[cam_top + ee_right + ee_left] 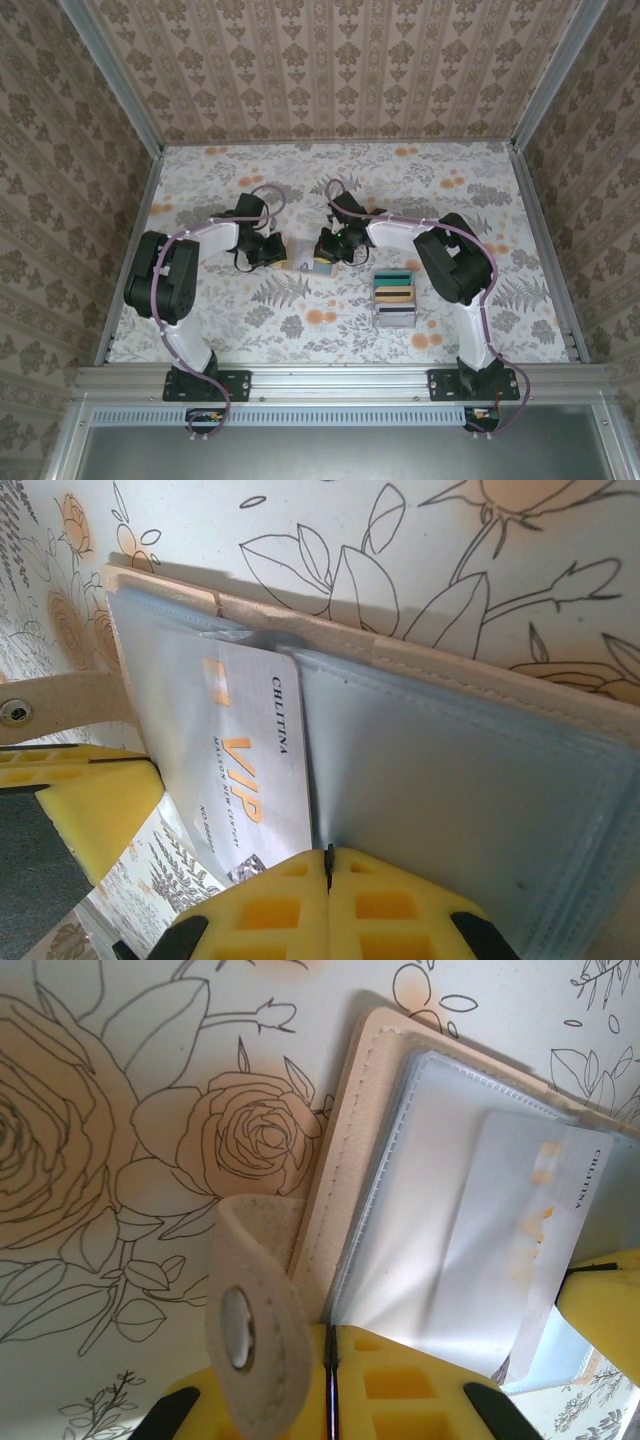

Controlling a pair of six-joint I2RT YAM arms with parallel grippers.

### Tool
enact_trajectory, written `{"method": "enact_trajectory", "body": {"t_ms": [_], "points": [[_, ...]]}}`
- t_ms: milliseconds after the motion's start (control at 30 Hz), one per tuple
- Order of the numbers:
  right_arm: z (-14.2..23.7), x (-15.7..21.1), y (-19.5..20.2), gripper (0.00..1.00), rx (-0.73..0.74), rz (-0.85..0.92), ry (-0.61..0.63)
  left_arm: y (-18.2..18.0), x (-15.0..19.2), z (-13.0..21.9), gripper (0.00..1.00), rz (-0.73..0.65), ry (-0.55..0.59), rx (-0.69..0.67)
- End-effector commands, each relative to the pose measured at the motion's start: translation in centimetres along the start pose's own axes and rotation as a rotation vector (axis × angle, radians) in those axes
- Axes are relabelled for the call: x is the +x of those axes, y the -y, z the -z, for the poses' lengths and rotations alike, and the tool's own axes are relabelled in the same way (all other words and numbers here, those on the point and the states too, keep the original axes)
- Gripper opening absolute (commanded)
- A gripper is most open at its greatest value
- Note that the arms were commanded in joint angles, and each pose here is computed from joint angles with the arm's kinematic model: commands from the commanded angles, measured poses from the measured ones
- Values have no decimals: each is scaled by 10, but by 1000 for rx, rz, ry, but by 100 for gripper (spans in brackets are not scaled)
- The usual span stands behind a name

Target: Take the credit cards out of the card holder

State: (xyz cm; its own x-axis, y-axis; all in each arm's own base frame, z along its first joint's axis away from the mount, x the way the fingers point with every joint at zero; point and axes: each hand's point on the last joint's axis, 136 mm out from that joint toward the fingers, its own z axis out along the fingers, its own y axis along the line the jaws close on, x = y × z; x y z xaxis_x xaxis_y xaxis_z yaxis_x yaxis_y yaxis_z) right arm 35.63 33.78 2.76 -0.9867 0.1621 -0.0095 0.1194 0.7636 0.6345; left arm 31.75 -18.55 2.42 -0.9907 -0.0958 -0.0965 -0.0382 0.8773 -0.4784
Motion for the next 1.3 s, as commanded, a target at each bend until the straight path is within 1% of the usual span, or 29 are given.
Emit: {"method": "enact_trajectory", "body": {"t_ms": [0, 67, 100, 300, 633, 700, 833, 1000, 1267], "points": [[2, -1, -7, 13, -19, 27, 9, -10, 8, -4, 10, 13, -35, -33], [-1, -1, -10, 19, -23, 32, 7, -10, 9, -4, 9, 12, -36, -32], [-2, -1, -12, 20, -24, 35, 6, -9, 8, -4, 9, 12, -36, -32], [-13, -2, -11, 21, -12, 33, -8, -7, 9, -5, 9, 7, -40, -27], [-19, -3, -15, 21, -22, 31, -13, -4, 12, -7, 9, 1, -46, -26], [-20, -3, -15, 18, -23, 28, -15, -4, 12, -7, 9, 2, -47, -26], [-19, -3, -12, 0, -12, 23, -14, -4, 12, -6, 9, -1, -46, -29], [-10, -1, -7, 0, 2, 26, 3, -6, 11, -5, 9, 4, -43, -38], [17, 0, 9, 0, 32, 17, 56, -8, 9, -4, 9, 7, -40, -38]]}}
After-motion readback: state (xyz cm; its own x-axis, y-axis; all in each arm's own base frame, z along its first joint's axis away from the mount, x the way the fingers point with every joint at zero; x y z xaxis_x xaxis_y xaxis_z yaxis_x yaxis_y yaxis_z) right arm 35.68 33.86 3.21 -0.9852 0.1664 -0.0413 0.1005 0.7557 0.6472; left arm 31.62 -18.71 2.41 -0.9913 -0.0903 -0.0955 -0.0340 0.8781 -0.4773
